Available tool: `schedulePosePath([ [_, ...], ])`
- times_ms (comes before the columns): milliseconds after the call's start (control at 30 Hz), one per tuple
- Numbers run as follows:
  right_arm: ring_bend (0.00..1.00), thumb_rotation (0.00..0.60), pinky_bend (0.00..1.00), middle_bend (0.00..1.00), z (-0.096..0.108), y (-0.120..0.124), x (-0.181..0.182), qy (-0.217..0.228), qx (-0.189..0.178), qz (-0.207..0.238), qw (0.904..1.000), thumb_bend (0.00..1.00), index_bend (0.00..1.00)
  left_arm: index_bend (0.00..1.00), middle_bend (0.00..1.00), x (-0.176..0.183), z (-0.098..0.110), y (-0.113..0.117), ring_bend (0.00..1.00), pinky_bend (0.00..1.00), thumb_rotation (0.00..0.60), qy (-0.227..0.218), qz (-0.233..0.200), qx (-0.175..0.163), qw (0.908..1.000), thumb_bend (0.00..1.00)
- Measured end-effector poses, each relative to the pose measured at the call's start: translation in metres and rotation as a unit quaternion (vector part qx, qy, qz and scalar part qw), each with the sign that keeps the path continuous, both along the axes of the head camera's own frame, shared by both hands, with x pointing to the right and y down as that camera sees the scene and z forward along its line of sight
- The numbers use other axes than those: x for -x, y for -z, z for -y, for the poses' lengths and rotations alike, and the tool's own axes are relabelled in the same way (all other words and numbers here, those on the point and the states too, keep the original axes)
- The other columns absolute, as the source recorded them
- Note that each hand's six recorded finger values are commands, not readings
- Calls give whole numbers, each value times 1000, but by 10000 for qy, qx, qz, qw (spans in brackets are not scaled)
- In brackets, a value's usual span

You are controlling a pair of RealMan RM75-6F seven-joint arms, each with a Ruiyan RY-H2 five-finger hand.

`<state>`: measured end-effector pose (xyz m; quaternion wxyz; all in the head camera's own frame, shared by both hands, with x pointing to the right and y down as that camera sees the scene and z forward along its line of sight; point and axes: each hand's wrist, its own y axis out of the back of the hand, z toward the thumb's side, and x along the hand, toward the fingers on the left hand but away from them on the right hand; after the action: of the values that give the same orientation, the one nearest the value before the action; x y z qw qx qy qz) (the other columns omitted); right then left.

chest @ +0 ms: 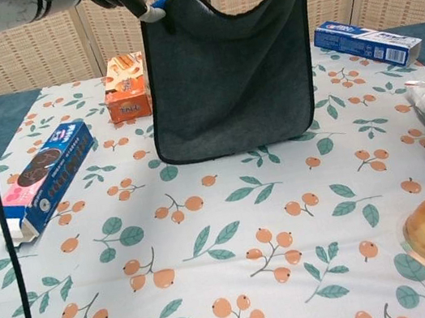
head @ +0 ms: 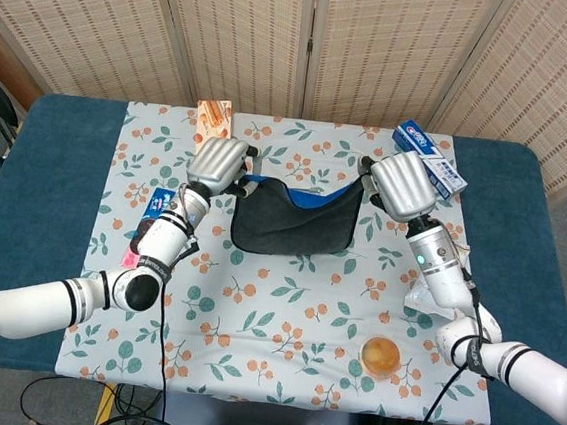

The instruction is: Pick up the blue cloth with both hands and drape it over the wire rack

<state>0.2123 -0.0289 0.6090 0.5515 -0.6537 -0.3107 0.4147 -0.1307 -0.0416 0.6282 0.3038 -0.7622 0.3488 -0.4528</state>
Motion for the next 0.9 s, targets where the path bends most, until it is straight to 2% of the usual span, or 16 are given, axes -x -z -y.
schedulePosePath([
  [267,909,600,1000,942,10,-7,9,51,-26,-121,9999,555,734,594,1000,10,12,-3,956,1000,600,258,111,11,9996,374],
  [600,909,600,1000,942,24,-24,24,114,-79,-439,9989,555,734,591,1000,21,29,-16,954,1000,600,558,459,-43,9974,374],
  [900,909,600,1000,942,29,-44,43,204,-62,-648,9977,552,734,585,1000,21,29,-33,952,1000,600,458,914,-37,9948,374],
])
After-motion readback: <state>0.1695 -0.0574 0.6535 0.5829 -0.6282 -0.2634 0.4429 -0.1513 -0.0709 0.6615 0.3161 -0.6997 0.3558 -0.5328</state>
